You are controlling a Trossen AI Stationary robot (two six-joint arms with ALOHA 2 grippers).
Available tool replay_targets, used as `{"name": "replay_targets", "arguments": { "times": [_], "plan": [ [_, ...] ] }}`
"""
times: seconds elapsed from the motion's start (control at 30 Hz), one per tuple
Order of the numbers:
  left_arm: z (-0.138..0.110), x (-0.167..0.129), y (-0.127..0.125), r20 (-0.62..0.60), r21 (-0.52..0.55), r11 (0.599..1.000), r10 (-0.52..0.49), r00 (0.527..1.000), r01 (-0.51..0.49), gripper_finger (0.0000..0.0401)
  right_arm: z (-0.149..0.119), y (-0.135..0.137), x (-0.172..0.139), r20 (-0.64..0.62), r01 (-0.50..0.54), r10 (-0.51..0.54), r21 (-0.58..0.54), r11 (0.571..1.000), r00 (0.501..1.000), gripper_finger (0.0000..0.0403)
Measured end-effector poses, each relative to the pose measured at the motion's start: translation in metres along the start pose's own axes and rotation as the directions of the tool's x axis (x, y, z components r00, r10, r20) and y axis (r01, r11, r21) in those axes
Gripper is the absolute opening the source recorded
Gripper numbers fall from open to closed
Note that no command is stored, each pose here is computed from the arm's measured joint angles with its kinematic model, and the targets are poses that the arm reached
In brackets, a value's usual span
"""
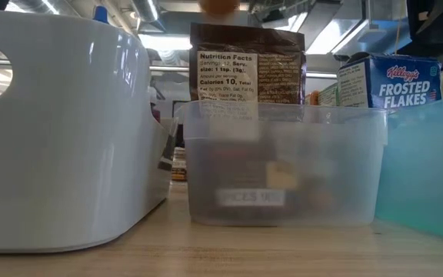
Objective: Pick & Place Kitchen Items
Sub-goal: Put the yellow food coloring bottle into the gray bin
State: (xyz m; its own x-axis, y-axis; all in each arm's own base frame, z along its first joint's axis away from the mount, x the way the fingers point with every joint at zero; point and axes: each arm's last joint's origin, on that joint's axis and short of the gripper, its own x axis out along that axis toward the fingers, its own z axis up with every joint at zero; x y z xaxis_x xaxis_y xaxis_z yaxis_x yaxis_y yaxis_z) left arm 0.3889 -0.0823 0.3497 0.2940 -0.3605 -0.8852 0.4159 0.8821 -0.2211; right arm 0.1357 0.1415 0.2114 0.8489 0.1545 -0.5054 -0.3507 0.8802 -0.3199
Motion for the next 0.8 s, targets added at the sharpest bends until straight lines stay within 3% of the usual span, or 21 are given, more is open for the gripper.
{"name": "replay_targets", "arguments": {
  "times": [0.13, 0.43, 0.6, 0.8],
  "plan": [
    [0.008, 0.007, -0.024, 0.045, 0.055, 0.998, -0.035, 0.998, 0.032, 0.0160, 0.000, 0.000, 0.000, 0.000, 0.000, 0.000, 0.000, 1.000, 1.000, 0.0275],
    [0.008, 0.020, -0.074, 0.009, 0.025, 1.000, -0.007, 1.000, 0.007, 0.0155, 0.001, 0.000, 0.000, 0.010, 0.001, -0.001, -0.001, 1.000, 1.000, 0.0275],
    [0.003, 0.025, -0.094, -0.030, -0.083, 0.996, 0.019, 0.999, -0.022, 0.0163, 0.002, 0.000, 0.000, 0.017, 0.000, 0.000, 0.000, 1.000, 1.000, 0.0275],
    [-0.019, 0.043, -0.114, -0.210, -0.235, 0.953, 0.141, 0.967, -0.190, 0.0156, 0.004, 0.000, 0.000, 0.035, 0.002, -0.002, 0.007, 1.000, 0.999, 0.0275]
  ]
}}
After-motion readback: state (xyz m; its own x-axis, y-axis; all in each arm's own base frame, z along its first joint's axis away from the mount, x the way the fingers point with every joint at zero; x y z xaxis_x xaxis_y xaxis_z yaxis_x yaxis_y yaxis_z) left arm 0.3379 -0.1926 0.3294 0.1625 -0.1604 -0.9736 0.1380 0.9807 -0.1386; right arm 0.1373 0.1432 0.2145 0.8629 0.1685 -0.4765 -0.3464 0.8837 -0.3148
